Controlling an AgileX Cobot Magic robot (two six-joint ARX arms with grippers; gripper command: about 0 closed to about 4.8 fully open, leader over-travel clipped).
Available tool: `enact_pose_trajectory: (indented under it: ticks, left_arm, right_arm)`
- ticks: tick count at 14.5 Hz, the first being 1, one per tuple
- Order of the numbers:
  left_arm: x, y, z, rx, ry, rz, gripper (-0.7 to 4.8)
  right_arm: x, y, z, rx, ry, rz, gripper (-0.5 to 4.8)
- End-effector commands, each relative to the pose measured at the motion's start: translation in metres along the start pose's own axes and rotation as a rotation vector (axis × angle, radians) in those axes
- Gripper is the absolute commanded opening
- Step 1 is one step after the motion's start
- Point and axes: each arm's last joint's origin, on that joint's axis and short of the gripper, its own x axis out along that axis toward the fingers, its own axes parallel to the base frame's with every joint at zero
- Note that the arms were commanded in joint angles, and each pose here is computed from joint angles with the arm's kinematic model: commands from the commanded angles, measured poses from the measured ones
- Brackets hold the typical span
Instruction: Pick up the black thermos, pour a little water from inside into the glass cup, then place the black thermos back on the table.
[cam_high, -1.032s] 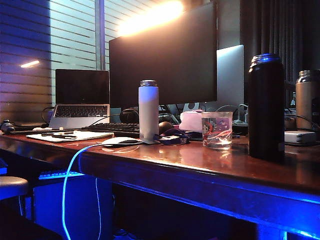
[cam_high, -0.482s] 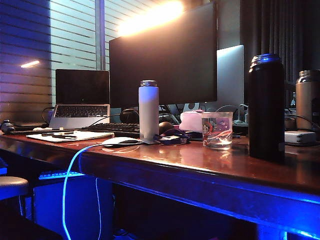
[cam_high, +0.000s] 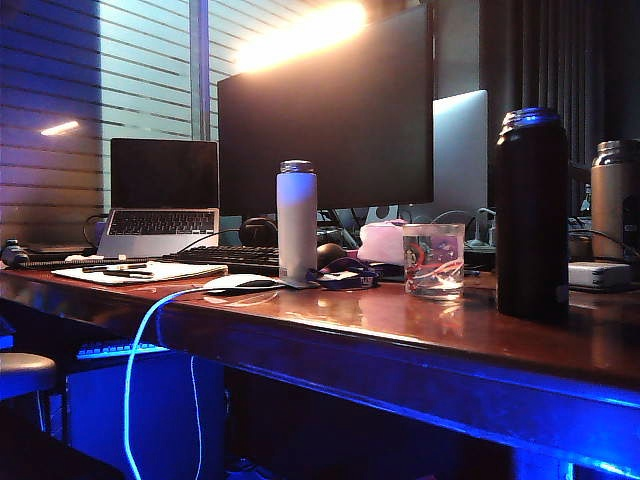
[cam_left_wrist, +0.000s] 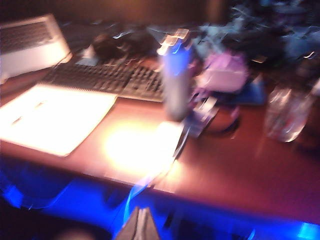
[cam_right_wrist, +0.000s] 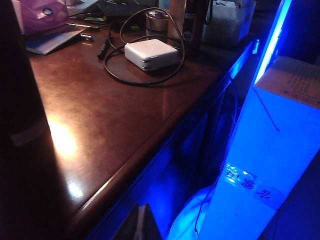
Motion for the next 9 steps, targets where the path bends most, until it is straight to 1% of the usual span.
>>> enact_pose_trajectory:
  ticks: [1, 2, 3, 5, 6, 7, 8, 9]
  left_arm:
    - [-0.024, -0.002, -0.044, -0.011, -0.067, 0.106, -0.04]
    - [-0.033, -0.005, -0.066, -0.019, -0.08, 0.149, -0.04]
    - [-0.038, -0.009, -0.084, -0.016, -0.093, 0.163, -0.04]
    - [-0.043, -0.014, -0.113, -0.027, -0.116, 0.188, -0.04]
    - [-0.043, -0.016, -0.122, -0.033, -0.119, 0.188, -0.04]
    - [-0.043, -0.018, -0.136, -0.057, -0.1, 0.199, -0.04]
    - [-0.042, -0.019, -0.146, -0.069, -0.057, 0.206, -0.04]
    - [-0.04, -0.019, -0.157, -0.089, 0.012, 0.203, -0.04]
  right_arm:
    - [0.0, 0.0, -0.001, 0.004, -0.004, 0.001, -0.01]
    - [0.0, 0.0, -0.001, 0.004, -0.004, 0.001, -0.01]
    - [0.0, 0.0, -0.001, 0.004, -0.004, 0.0, -0.01]
    - [0.0, 0.0, -0.001, 0.004, -0.004, 0.0, -0.01]
    - [0.0, 0.0, -0.001, 0.004, -0.004, 0.0, -0.01]
    - [0.0, 0.0, -0.001, 0.004, -0.004, 0.0, -0.01]
    - [0.0, 0.0, -0.001, 0.004, -0.004, 0.001, -0.01]
    - [0.0, 0.0, 0.0, 0.004, -0.005, 0.0, -0.01]
